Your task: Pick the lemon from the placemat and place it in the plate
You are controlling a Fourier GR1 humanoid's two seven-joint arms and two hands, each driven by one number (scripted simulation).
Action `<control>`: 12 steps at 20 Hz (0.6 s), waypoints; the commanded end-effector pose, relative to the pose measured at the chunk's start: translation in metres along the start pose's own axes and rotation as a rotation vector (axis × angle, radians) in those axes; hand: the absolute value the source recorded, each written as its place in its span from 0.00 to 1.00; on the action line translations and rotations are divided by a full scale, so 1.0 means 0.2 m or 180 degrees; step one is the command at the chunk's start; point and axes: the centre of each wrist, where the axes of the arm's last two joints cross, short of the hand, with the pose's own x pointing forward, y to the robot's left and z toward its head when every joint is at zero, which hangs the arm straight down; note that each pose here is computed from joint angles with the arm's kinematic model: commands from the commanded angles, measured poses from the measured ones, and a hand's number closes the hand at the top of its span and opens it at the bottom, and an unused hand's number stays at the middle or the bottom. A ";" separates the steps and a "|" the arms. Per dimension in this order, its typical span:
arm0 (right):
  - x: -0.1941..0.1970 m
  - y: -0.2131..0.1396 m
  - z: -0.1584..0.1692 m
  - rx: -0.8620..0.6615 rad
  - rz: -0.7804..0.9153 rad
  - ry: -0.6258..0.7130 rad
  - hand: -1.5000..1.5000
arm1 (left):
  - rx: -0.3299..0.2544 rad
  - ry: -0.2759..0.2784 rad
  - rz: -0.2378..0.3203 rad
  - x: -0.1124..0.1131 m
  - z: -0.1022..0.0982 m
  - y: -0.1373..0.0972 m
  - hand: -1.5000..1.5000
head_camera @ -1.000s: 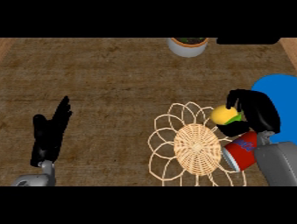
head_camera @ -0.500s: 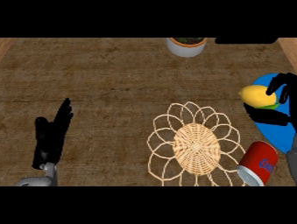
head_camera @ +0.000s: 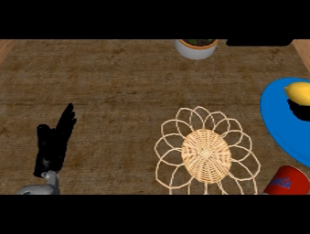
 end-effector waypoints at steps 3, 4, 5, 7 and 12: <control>-0.15 -0.05 -0.19 0.0094 0.0015 0.0219 1.00 | 0.0028 0.0004 -0.0039 0.01 0.04 -0.01 0.50; -0.24 0.00 -0.21 0.0124 0.0065 0.0225 1.00 | 0.0029 -0.0003 -0.0001 0.02 -0.02 -0.03 0.50; -0.30 0.00 -0.21 0.0092 0.0120 0.0272 1.00 | -0.0026 0.0020 0.0030 0.06 0.06 0.09 0.50; -0.38 0.04 -0.25 0.0172 0.0185 0.0316 1.00 | 0.0025 -0.0026 0.0010 0.03 -0.05 -0.03 0.50; -0.51 0.20 -0.21 0.0789 0.0176 0.0486 1.00 | -0.0075 -0.0013 -0.0015 0.03 0.02 0.04 0.50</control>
